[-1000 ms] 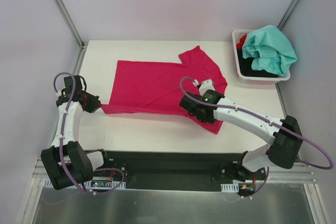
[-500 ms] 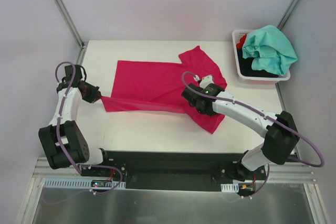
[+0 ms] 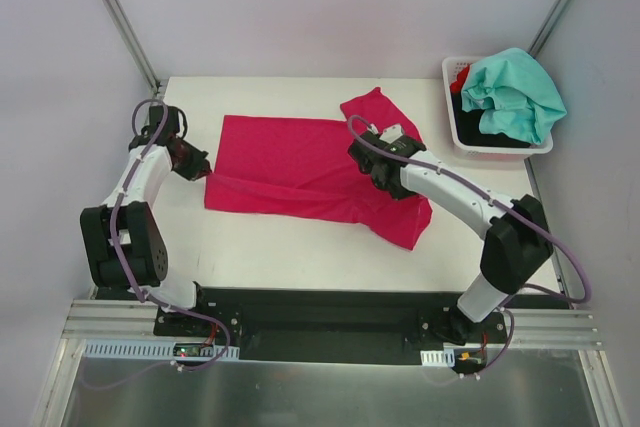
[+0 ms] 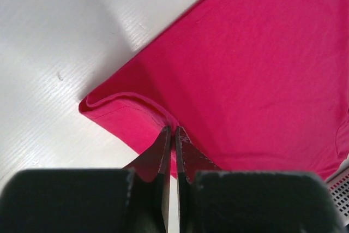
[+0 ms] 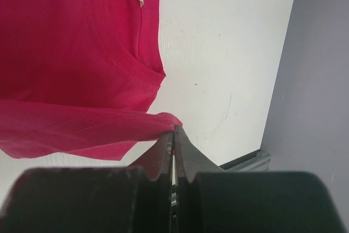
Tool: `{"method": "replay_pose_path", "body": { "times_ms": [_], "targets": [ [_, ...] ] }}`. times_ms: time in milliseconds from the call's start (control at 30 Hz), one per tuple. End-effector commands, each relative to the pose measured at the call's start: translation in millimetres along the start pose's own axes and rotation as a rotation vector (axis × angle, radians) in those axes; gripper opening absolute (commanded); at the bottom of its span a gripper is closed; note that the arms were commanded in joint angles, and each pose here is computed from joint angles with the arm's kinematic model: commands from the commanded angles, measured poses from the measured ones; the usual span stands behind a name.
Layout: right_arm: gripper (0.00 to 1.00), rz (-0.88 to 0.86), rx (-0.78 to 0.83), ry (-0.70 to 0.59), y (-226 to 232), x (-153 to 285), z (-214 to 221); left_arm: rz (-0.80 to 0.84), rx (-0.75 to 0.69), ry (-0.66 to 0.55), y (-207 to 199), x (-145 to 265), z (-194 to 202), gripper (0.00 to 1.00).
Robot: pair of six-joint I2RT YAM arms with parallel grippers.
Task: Fold and stack the t-shirts
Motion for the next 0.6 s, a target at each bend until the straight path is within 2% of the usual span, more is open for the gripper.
{"method": "replay_pose_path", "body": {
  "times_ms": [0,567],
  "targets": [
    [0.01,-0.019,0.017,0.007,-1.8,-3.0,-15.3,-0.002,-0.009,-0.031,-14.6,-1.7,-7.2,0.0],
    [0.01,-0.036,0.052,0.047,25.7,-25.3,-30.4,-0.011,-0.029,-0.023,-21.9,-10.5,-10.6,0.0]
  ]
}}
Point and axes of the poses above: each gripper's point midway between its finger pads, its own x axis back along the fingers, its own y axis along the line the jaws close on, z = x × y, the point moved 6 cm from there along x, back along the fingers, and after that the axes turned 6 degrees about -x, right-handed, at the moved point
